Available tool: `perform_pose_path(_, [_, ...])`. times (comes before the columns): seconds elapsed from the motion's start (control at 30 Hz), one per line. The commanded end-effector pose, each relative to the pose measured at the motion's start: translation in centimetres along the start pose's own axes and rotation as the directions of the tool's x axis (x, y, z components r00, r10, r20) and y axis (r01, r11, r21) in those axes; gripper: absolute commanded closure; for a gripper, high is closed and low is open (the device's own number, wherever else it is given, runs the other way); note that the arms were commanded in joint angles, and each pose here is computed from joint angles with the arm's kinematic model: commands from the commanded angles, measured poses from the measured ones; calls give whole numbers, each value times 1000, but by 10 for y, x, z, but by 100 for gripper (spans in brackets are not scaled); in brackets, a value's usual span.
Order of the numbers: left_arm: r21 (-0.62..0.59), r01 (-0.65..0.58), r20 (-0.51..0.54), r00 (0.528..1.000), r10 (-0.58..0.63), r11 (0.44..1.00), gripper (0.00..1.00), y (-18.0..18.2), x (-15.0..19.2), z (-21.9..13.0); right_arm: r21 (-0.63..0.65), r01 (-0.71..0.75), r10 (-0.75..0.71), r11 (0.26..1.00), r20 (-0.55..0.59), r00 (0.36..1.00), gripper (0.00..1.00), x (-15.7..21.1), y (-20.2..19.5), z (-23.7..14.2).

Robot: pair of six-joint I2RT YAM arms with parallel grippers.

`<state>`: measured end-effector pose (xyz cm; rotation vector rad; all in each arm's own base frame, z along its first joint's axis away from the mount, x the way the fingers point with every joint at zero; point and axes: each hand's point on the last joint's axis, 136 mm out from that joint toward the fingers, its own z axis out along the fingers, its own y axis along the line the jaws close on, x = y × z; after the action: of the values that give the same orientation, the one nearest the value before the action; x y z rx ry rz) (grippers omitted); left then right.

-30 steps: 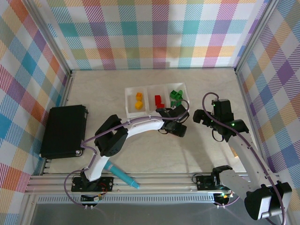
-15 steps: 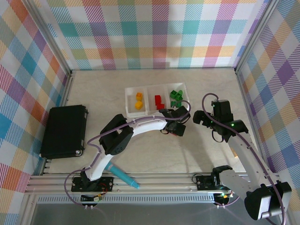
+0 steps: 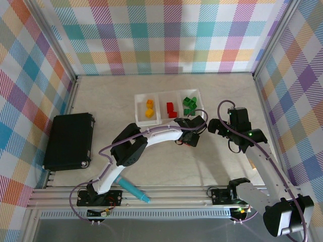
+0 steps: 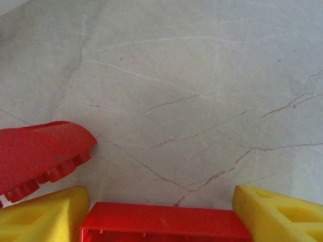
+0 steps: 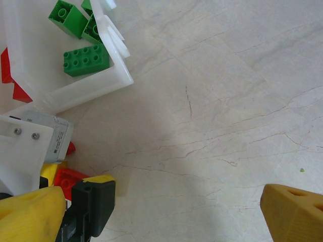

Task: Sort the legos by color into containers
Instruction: Pick up the lego from the center of the table.

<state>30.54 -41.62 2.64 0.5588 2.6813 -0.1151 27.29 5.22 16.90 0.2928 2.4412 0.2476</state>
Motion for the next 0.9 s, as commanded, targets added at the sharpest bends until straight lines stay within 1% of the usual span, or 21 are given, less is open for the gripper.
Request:
perform_pose_path(0.0, [-32, -37, -24, 999, 36, 999, 25, 1, 8, 4, 11, 4, -4, 1000, 0, 1000, 1, 2, -4, 3])
perform_pose_path(0.27, [-52, -36, -45, 998, 34, 998, 28, 4, 15, 12, 11, 4, -4, 1000, 4, 1000, 1, 1, -5, 1])
perform_pose_path(0.33, [-61, -31, -50, 998, 28, 998, 34, 6, 16, 13, 12, 3, -3, 1000, 3, 1000, 1, 1, -5, 1])
perform_pose_path(0.53, [-65, -15, -48, 999, 12, 998, 45, 7, 17, 12, 13, 3, -3, 1000, 1, 1000, 1, 2, -5, 1])
perform_pose_path(0.7, [-60, -4, -32, 999, 2, 998, 49, 7, 12, 2, 15, 1, -1, 1000, 5, 1000, 1, 1, -6, 2])
perform_pose_path(0.87, [-34, 12, 2, 1000, -12, 999, 52, 5, 0, -20, 14, 4, -4, 1000, 5, 1000, 1, 1, -6, 2])
